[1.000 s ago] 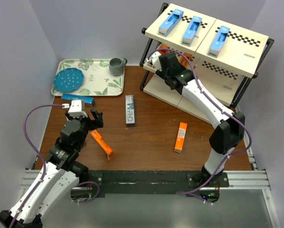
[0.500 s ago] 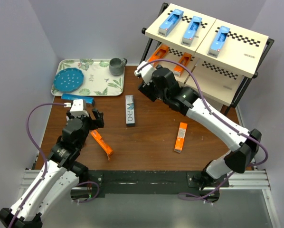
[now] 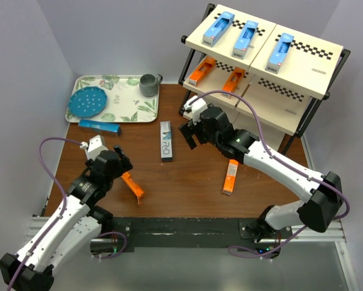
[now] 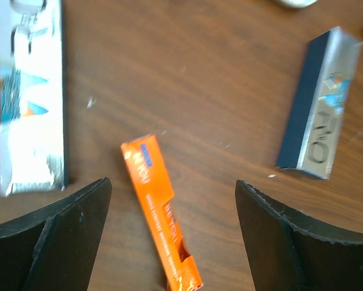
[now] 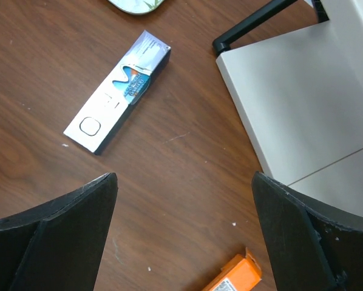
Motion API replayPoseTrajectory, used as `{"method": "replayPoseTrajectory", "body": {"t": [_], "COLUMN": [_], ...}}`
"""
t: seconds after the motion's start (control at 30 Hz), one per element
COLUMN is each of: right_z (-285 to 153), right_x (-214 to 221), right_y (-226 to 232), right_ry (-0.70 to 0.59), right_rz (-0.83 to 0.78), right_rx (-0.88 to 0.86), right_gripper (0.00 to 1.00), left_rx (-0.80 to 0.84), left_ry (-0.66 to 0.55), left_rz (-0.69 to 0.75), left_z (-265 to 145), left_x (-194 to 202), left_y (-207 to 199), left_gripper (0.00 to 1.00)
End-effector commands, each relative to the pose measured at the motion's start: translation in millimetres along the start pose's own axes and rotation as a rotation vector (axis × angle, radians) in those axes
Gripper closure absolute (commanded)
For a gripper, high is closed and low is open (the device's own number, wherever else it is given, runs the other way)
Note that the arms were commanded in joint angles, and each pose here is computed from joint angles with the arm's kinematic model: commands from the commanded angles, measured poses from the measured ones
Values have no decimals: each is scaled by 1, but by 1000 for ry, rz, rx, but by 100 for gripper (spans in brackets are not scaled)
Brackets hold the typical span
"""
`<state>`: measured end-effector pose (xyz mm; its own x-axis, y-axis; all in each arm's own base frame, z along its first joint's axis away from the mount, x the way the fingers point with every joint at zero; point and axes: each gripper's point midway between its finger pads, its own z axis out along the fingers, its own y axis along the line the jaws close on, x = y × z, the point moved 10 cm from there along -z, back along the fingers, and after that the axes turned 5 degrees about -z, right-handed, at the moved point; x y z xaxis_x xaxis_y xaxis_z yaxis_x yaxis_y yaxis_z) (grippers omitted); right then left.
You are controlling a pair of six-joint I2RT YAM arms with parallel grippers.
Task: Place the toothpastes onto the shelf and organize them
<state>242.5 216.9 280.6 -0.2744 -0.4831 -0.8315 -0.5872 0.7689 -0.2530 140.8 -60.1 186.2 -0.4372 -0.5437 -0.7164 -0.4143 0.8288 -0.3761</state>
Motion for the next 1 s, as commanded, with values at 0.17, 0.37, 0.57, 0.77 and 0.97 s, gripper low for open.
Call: {"method": "replayPoseTrajectory", "body": {"t": [0.17,0.37,0.57,0.77,0.97], "right_z": [4,12,19,20,21], "right_x": [-6,2,12,12,11], "right_y": [2,6,10,10,9], "right_ry": [-83,-91,-81,-82,-81], "right_rz": [64,76,73,69,64], "right_rx": [0,-7,-16,-11,-5], "right_gripper": [2,2,3,3,3], "left_rx": [-152,-210,-199,-145,-182], "left_ry": [214,378,441,459,474], "left_rz": [-125,-91,-86,-102,-80], "left_z": [5,16,23,34,40], "left_x": [26,54,69,75,86], "left_y": [2,11,13,5,12], "left_gripper": [12,13,25,28,41]}}
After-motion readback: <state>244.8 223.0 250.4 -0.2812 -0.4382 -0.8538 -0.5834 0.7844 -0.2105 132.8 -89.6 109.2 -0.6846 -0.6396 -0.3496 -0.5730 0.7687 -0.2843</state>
